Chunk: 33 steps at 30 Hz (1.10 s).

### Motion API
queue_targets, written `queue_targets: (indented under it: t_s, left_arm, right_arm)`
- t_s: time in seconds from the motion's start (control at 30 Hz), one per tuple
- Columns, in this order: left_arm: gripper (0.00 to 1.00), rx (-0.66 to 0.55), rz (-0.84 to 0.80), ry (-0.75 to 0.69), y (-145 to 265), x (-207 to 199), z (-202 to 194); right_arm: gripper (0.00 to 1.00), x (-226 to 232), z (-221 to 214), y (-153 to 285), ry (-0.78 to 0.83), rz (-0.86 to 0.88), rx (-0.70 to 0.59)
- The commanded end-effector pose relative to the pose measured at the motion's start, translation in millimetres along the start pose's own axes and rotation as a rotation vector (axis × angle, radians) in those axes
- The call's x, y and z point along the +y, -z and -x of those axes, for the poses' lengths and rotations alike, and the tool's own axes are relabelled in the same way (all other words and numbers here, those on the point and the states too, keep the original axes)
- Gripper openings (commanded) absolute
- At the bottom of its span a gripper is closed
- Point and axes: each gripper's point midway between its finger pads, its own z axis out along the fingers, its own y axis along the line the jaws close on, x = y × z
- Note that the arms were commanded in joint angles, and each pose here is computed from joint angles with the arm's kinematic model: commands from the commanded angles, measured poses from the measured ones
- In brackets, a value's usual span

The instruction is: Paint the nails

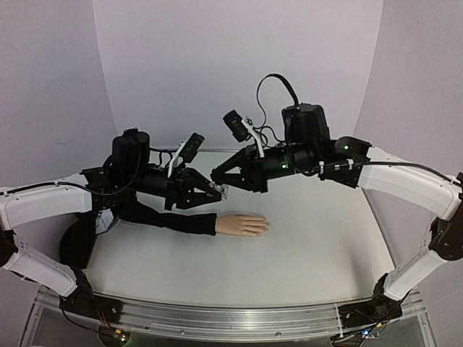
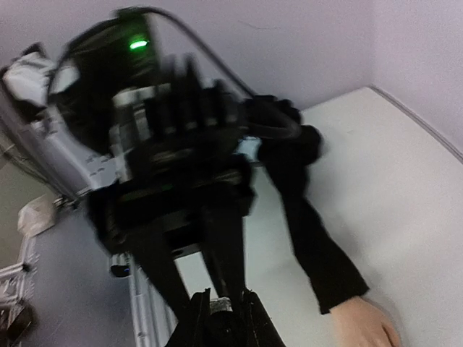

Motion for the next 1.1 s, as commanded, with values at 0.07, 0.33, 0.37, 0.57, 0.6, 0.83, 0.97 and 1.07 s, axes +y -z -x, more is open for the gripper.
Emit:
queue_targets:
  t_s: [0.07, 0.33, 0.37, 0.57, 0.6, 0.83, 0.97, 1.07]
  left_arm:
    - [0.00, -0.078, -0.113, -0.172, 23.4, -39.4, 46.3]
    - [0.00, -0.152, 0.650, -0.083, 41.1, 98.1, 57.8]
    - [0.00, -0.147, 0.683, -0.084, 39.9, 103.6, 59.3]
    - [0.00, -0.125, 0.761, -0.164, 13.2, 103.1, 51.6]
    - [0.00, -0.126, 0.765, -0.163, 10.7, 103.5, 52.4]
    - [0.00, -0.128, 0.766, -0.158, -5.3, 102.4, 52.0]
    - [0.00, -0.128, 0.761, -0.155, -8.8, 100.7, 51.7]
    - [0.00, -0.133, 0.750, -0.153, -10.6, 98.4, 51.9]
  right_arm:
    - [0.02, 16.9, -16.5, 9.2, 0.043, 0.086, 0.020]
    - [0.57, -71.3, 9.5, 52.1, -0.165, -0.476, -0.140]
    - [0.58, -74.9, 11.0, 53.5, -0.188, -0.497, -0.151]
    - [0.59, -88.0, 25.4, 47.0, -0.290, -0.578, -0.198]
    - [0.57, -87.7, 27.5, 42.7, -0.285, -0.582, -0.191]
    - [0.43, -98.4, 28.5, 29.1, -0.324, -0.640, -0.173]
    - [0.42, -101.2, 26.8, 21.9, -0.334, -0.645, -0.157]
    - [0.41, -104.0, 24.9, 15.2, -0.349, -0.645, -0.145]
